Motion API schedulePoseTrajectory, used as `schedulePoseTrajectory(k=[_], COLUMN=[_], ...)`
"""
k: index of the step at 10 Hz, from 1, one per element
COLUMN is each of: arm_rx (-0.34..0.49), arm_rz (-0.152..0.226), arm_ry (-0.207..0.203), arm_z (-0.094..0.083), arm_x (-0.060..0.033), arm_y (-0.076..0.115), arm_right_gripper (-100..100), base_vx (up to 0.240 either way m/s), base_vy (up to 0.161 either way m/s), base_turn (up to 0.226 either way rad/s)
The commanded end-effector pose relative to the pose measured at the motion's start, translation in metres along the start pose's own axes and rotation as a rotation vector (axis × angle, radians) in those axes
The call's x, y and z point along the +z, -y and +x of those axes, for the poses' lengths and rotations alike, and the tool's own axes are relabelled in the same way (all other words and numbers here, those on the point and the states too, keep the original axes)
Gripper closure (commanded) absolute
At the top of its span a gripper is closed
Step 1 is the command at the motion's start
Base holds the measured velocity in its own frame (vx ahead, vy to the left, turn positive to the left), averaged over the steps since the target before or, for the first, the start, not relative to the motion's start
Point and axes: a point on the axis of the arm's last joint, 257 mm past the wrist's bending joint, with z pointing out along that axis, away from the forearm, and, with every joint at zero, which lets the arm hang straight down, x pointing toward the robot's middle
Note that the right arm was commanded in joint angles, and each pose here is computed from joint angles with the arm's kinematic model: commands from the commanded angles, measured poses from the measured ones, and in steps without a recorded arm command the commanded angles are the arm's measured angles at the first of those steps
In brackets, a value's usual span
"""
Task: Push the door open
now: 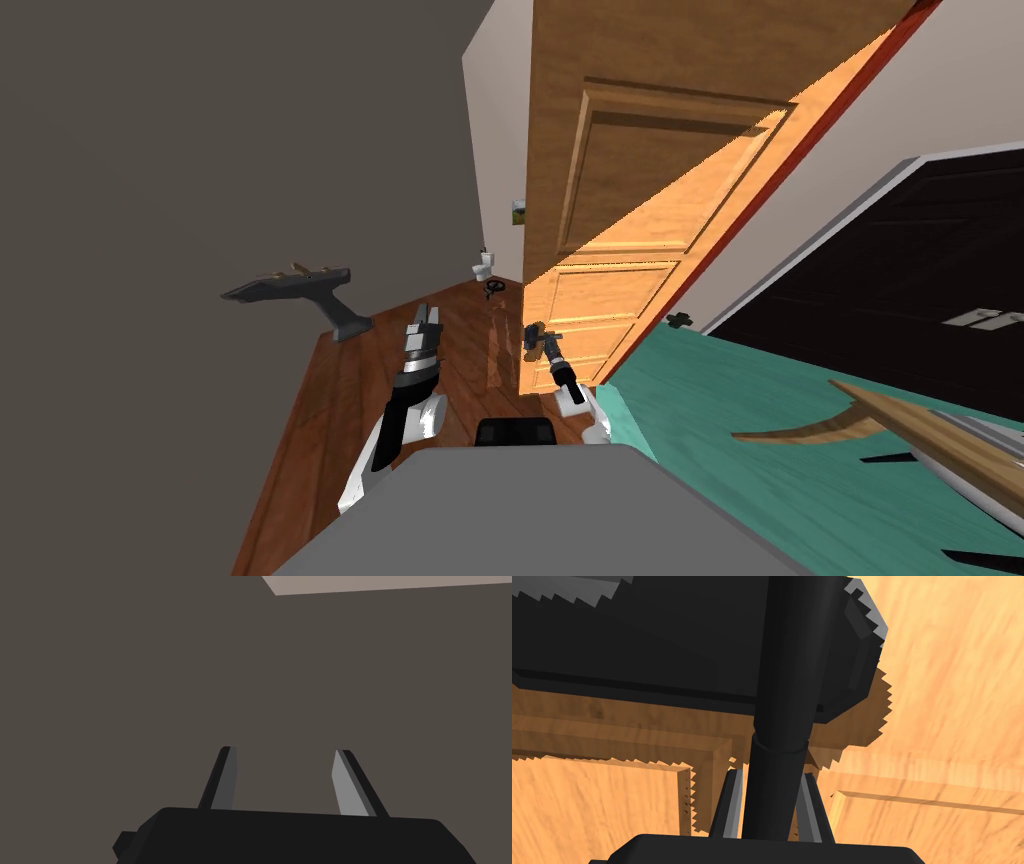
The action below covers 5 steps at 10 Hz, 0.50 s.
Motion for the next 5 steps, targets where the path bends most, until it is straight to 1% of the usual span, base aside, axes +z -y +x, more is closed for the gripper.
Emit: schedulePoseTrajectory(k=[1,3,5], arm_rx=[-0.008,0.002,0.021], arm_rz=[-0.013,-0.014,-0.017], arm_ry=[0.025,0.051,0.076], arm_z=[-0.016,-0.027,-0.033], arm_x=[-0.0005,-0.0013,-0.0018], arm_y=[-0.006,-0.007,-0.008], arm_right_gripper=[100,100,100], base_vx=[0.188,0.202,0.178], base_vy=[0.164,0.142,0.117], base_turn=[-0.086,-0.103,-0.068])
